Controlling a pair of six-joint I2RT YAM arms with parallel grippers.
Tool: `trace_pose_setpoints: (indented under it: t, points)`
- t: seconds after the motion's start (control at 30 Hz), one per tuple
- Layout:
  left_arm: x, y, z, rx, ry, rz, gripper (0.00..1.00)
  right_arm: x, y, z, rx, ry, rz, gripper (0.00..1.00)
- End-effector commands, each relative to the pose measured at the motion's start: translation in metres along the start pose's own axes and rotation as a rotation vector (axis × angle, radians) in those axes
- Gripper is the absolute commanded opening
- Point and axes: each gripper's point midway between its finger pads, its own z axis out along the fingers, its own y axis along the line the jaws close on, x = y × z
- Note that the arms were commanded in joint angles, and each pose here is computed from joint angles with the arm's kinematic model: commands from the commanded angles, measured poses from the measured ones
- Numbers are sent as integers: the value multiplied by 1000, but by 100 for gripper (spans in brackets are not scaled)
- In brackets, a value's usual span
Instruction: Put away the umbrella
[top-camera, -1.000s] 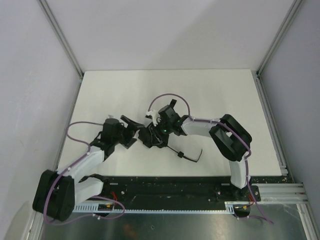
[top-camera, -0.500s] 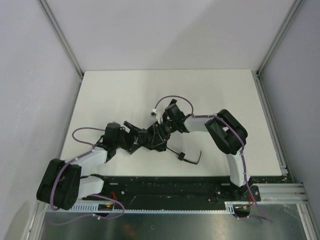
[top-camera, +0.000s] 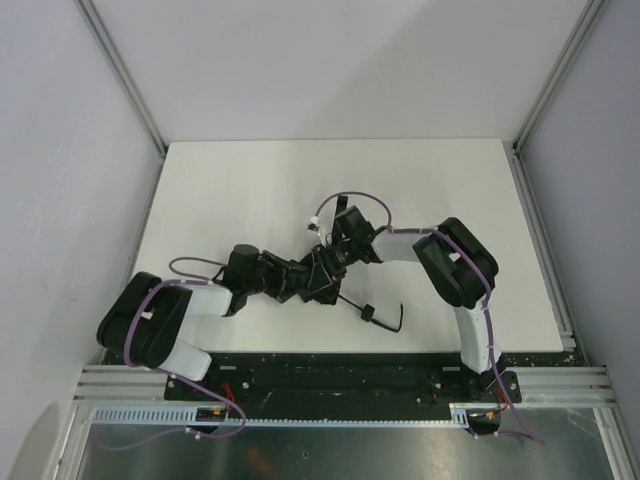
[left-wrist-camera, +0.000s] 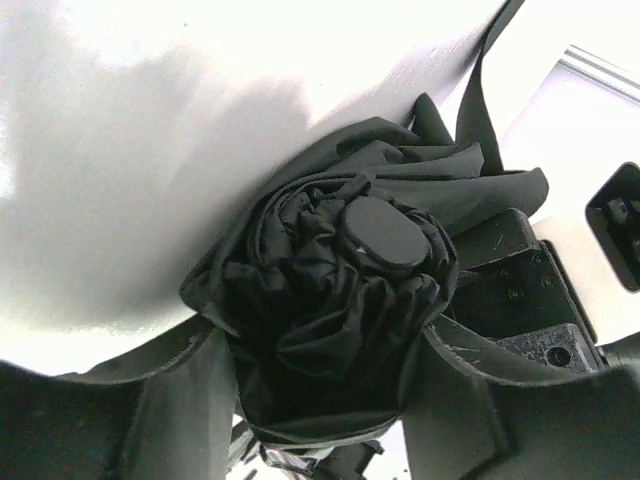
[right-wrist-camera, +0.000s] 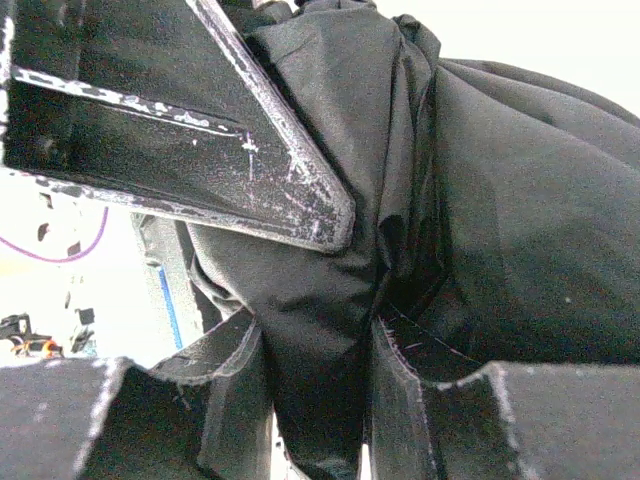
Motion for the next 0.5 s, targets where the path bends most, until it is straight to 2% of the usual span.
trace_pose_setpoints:
  t: [0.0, 0.1, 0.23, 0.3, 0.37, 0.47]
  points:
    - [-12, 46, 7, -76, -98, 2, 45, 71, -15, 7, 145, 205, 118, 0]
    - [-15, 50, 5, -75, -122, 14, 24, 62, -5, 7, 155, 206, 74, 0]
    - [-13, 54, 5, -84, -107, 12, 9, 50, 1, 6, 195, 202, 27, 0]
    - [-12, 55, 5, -87, -102, 14, 3, 40, 5, 4, 225, 184, -3, 4]
    - [-10, 58, 4, -92, -93, 14, 1, 24, 12, -3, 277, 150, -61, 23]
    - [-6, 64, 3, -115, -72, -1, 0, 4, 27, -15, 350, 102, -174, 61]
